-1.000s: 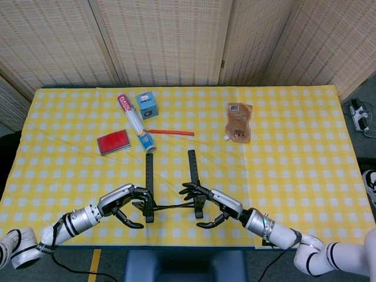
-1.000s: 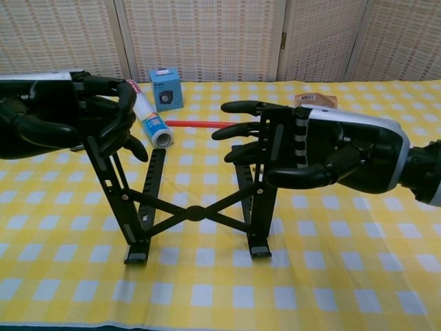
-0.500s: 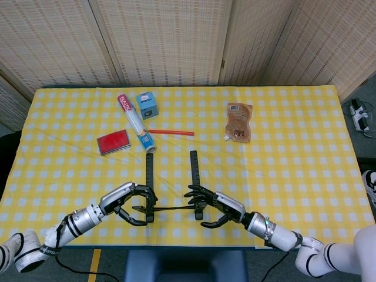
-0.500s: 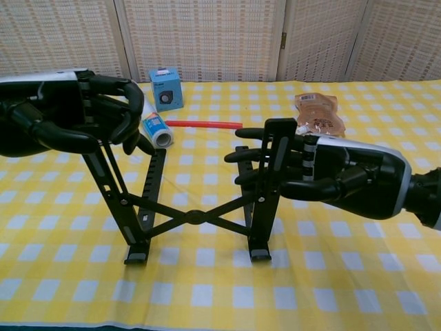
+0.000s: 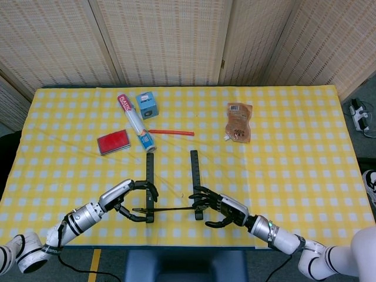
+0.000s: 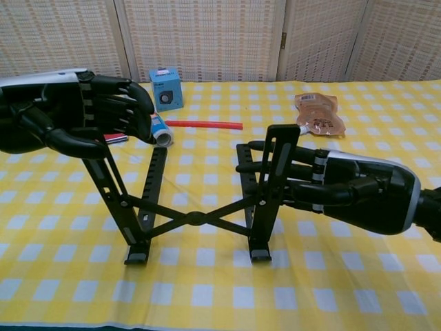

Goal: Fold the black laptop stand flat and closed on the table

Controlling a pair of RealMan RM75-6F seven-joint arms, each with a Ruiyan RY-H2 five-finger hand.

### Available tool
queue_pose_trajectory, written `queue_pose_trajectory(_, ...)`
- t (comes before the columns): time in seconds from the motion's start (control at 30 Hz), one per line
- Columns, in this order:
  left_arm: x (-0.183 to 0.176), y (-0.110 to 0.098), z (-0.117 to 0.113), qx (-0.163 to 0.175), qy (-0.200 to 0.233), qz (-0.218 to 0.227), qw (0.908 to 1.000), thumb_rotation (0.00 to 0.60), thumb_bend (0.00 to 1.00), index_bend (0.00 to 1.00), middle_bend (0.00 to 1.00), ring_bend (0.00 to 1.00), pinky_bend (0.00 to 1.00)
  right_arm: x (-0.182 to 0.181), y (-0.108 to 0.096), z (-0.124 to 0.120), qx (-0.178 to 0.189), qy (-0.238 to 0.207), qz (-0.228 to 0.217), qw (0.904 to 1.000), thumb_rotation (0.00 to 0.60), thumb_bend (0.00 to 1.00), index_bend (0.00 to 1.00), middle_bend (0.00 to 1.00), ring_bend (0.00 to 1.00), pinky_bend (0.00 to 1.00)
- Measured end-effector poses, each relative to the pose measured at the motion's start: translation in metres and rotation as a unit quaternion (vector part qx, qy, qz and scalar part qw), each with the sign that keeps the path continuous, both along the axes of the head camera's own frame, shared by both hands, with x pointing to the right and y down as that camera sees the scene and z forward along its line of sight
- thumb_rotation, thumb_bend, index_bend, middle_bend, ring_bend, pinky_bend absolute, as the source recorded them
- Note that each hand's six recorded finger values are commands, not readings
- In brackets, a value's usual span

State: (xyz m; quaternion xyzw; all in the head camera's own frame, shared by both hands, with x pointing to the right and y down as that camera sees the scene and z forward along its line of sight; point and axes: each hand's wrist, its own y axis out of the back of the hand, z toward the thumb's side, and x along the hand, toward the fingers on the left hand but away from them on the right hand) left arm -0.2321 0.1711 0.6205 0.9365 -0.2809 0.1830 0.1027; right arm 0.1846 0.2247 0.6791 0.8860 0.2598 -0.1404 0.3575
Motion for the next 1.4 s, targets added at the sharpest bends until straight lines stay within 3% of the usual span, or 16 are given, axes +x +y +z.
queue_pose_trajectory(0.97, 0.006, -0.006, 0.009, -0.008, -0.012, -0.009, 0.9999, 0.600, 0.10, 0.39, 0.47, 0.34, 0.23, 0.007, 0.037, 0.000, -0.085, -0.016, 0.055, 0.9948, 0.600, 0.29, 0.02, 0.14, 0.15, 0.10)
queue_pose_trajectory(1.13, 0.004, -0.006, 0.010, 0.002, -0.022, -0.004, 0.9997, 0.600, 0.10, 0.36, 0.45, 0.33, 0.21, 0.008, 0.034, -0.004, -0.056, -0.016, 0.051, 0.9970, 0.600, 0.29, 0.02, 0.13, 0.15, 0.10)
queue_pose_trajectory(1.4, -0.003, 0.001, 0.016, 0.049, -0.075, 0.044, 0.9950, 0.600, 0.11, 0.31, 0.38, 0.25, 0.14, 0.014, 0.015, -0.033, 0.055, -0.014, 0.034, 0.9978, 0.600, 0.29, 0.02, 0.13, 0.15, 0.09)
